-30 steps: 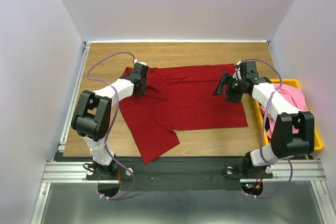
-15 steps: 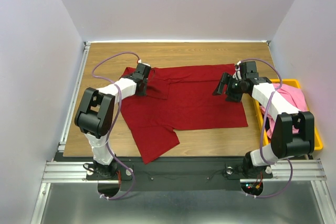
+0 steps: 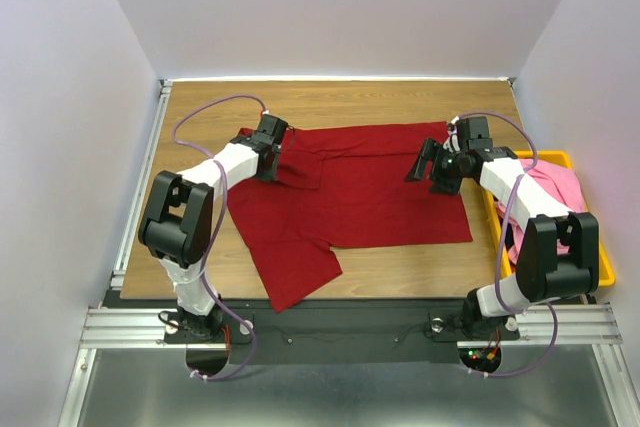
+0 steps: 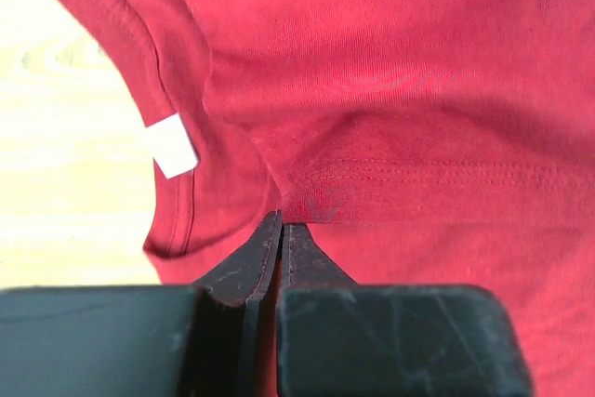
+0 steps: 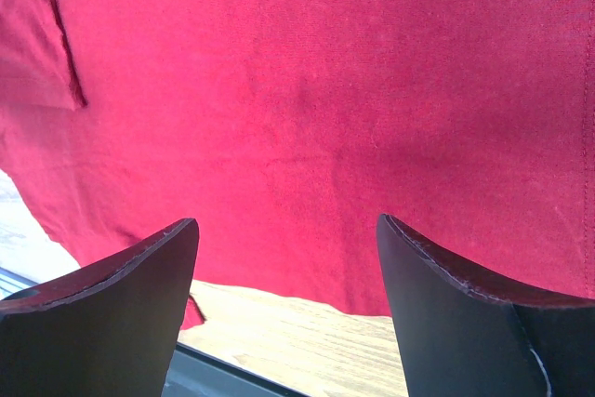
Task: Fold and stack the t-shirts
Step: Fold the tshirt
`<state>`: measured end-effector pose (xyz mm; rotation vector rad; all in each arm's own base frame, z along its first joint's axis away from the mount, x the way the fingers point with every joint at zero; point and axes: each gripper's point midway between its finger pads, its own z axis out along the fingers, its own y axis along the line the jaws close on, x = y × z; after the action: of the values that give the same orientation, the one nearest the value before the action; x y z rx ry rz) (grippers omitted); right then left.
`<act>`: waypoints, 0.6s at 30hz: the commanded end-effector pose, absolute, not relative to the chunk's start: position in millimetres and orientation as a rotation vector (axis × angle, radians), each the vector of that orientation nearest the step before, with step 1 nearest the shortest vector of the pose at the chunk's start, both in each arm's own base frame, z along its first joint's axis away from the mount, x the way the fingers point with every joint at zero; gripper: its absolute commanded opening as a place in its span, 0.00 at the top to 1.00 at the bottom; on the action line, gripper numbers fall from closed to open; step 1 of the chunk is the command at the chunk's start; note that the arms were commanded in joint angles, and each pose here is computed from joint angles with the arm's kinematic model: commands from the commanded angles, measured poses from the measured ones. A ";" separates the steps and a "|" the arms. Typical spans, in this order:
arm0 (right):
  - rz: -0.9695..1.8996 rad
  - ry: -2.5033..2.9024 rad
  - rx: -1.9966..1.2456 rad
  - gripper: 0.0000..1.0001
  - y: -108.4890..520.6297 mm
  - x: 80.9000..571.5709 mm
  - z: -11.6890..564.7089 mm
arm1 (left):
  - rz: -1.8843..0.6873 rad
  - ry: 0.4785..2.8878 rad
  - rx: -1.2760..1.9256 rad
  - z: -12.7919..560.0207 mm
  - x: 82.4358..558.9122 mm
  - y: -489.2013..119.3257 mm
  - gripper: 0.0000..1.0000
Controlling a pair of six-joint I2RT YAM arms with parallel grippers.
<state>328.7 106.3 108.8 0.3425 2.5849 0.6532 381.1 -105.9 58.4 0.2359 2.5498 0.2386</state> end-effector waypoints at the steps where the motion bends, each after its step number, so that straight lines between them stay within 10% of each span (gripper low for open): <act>1: 0.667 2.539 0.321 0.17 109.3 340.4 119.3 | 0.253 2.560 0.244 80.8 367.7 -105.8 1.00; 8: 0.653 2.539 0.335 0.17 107.5 346.0 118.2 | 0.185 2.647 0.173 66.9 342.3 -114.4 0.98; 18: 0.601 2.513 0.321 0.17 102.6 367.5 123.8 | 0.159 2.635 0.121 76.7 328.7 -115.2 0.65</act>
<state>341.2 104.7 105.2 0.3522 2.5933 0.6302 338.3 -119.0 59.1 0.1477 2.6641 0.1643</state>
